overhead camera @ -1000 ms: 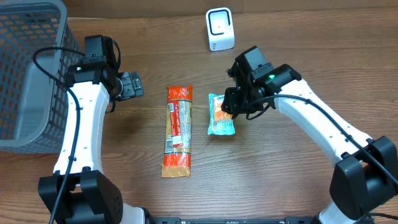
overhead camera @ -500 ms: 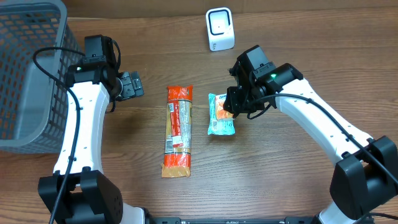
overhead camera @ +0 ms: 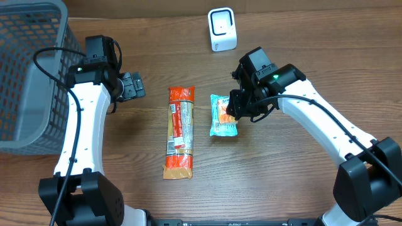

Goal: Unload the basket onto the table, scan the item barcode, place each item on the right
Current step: 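Grasp the orange Kleenex pack beside the green packet with the right gripper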

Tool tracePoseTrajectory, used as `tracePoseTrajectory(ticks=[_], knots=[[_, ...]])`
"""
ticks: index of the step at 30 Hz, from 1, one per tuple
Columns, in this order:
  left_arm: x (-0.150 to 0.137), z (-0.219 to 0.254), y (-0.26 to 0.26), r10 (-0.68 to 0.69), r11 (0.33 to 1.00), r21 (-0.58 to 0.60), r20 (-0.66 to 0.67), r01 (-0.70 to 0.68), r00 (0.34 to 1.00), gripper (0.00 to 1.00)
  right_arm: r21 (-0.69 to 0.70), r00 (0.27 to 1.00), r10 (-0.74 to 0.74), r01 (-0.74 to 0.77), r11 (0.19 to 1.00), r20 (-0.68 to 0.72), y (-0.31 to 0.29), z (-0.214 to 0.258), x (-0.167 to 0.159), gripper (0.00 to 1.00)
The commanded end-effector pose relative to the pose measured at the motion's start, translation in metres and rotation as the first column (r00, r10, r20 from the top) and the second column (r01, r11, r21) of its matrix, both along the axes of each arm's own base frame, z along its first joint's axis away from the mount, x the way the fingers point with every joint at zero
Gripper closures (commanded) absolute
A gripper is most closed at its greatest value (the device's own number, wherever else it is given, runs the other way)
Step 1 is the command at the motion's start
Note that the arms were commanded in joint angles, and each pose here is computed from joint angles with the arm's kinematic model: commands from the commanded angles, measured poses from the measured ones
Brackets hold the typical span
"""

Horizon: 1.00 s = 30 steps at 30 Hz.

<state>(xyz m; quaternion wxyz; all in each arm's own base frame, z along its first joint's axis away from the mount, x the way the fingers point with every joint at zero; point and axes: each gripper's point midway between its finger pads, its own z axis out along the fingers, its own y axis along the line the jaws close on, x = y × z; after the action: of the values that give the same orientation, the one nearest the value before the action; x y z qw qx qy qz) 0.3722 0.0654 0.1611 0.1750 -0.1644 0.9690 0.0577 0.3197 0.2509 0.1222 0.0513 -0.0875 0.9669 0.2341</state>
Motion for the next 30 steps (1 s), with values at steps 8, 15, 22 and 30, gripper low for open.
tracePoseTrajectory(ticks=[8,15,22,30], knots=[[-0.0016,-0.0024,0.002,-0.003,1.0,0.007,-0.009,0.003,1.0,0.0,0.046,1.0,0.024,-0.025,0.999,0.006,0.007,0.0107,-0.0057,0.7],[-0.0017,-0.0024,0.0021,-0.003,1.0,0.007,-0.009,0.003,1.0,0.0,0.056,1.0,0.028,-0.028,0.998,0.003,0.0085,0.0116,-0.0063,0.67],[-0.0017,-0.0024,0.0021,-0.003,1.0,0.007,-0.009,0.003,1.0,0.0,0.051,1.0,0.026,-0.026,0.998,0.01,0.008,0.0114,-0.005,0.55],[-0.0016,-0.0024,0.002,-0.003,1.0,0.007,-0.009,0.003,1.0,0.0,0.017,1.0,0.009,-0.009,1.0,0.027,0.0011,0.0086,-0.0001,0.55]])
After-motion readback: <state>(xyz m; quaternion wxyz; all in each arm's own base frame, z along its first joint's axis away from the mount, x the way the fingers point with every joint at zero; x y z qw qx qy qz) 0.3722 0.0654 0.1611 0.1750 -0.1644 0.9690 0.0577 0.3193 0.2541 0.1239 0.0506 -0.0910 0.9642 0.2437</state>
